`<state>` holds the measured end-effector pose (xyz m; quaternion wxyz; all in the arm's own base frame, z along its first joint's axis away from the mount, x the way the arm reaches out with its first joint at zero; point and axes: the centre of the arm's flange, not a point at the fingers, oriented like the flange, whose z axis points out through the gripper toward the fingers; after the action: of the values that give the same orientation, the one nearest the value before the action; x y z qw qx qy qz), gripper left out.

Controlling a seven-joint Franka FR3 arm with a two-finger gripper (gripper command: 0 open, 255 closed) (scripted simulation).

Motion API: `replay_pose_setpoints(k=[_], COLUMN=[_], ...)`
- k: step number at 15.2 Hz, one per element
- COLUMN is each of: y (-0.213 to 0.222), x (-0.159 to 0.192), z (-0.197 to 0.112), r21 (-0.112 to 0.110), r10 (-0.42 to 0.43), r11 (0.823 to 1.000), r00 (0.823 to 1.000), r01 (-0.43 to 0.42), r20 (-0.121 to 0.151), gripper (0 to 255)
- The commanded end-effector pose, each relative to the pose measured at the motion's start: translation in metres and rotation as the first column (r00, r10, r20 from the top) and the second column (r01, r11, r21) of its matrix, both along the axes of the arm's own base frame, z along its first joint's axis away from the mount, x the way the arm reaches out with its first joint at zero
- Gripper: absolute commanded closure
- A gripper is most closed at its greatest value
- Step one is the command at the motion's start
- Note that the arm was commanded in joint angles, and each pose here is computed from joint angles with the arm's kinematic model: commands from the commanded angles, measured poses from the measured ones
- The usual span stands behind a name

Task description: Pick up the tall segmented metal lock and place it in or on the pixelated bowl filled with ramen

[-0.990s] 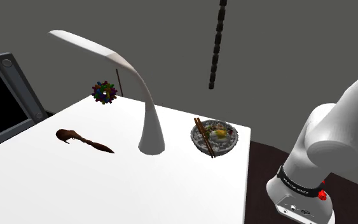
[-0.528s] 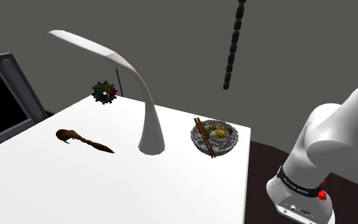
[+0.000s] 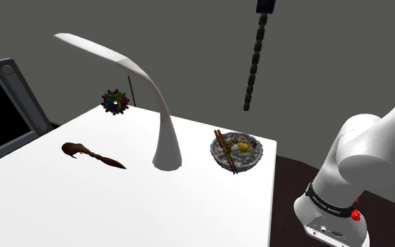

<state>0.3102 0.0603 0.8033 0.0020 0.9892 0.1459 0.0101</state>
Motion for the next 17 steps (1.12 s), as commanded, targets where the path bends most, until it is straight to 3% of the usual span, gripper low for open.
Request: replay_pose_setpoints(k=[1, 17], y=[0.000, 0.000], x=[0.000, 0.000], z=[-0.009, -0.094], r21=[0.000, 0.000], r10=[0.000, 0.000], r11=[1.000, 1.000], r00=[1.000, 1.000], r01=[0.000, 0.000], r20=[0.001, 0.001], gripper=[255, 255])
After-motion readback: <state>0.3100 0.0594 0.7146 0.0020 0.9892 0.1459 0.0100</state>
